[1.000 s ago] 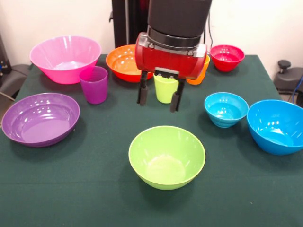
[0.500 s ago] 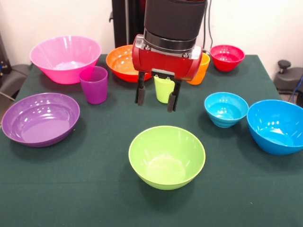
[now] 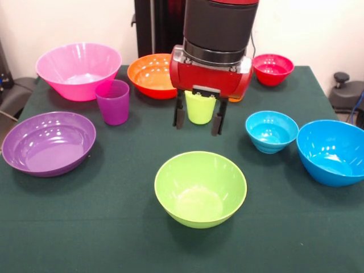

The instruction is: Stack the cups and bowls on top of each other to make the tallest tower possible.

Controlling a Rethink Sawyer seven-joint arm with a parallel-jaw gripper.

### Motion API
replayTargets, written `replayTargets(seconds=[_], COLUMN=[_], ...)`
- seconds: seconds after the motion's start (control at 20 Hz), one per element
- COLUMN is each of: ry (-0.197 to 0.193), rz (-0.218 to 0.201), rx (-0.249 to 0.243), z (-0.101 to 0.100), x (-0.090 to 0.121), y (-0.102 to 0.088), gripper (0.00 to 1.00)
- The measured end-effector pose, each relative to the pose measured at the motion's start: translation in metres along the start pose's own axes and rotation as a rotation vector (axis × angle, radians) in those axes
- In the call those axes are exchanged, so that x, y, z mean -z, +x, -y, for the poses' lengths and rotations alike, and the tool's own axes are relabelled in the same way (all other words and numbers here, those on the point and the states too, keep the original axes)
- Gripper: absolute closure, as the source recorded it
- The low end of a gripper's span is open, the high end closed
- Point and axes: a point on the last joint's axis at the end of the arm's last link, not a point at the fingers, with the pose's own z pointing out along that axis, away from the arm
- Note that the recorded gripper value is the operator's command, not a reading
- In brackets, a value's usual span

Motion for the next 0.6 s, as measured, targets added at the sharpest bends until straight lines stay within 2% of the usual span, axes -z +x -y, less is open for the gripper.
replayTargets(seconds=[0.35,0.6], ry=[-0.013,-0.024], rz=[-0.006,-0.035], rx=[0.004,0.001], z=[-0.006,-0.010], x=[-0.017,-0.036], y=[0.005,0.013], gripper=[0.00,0.00])
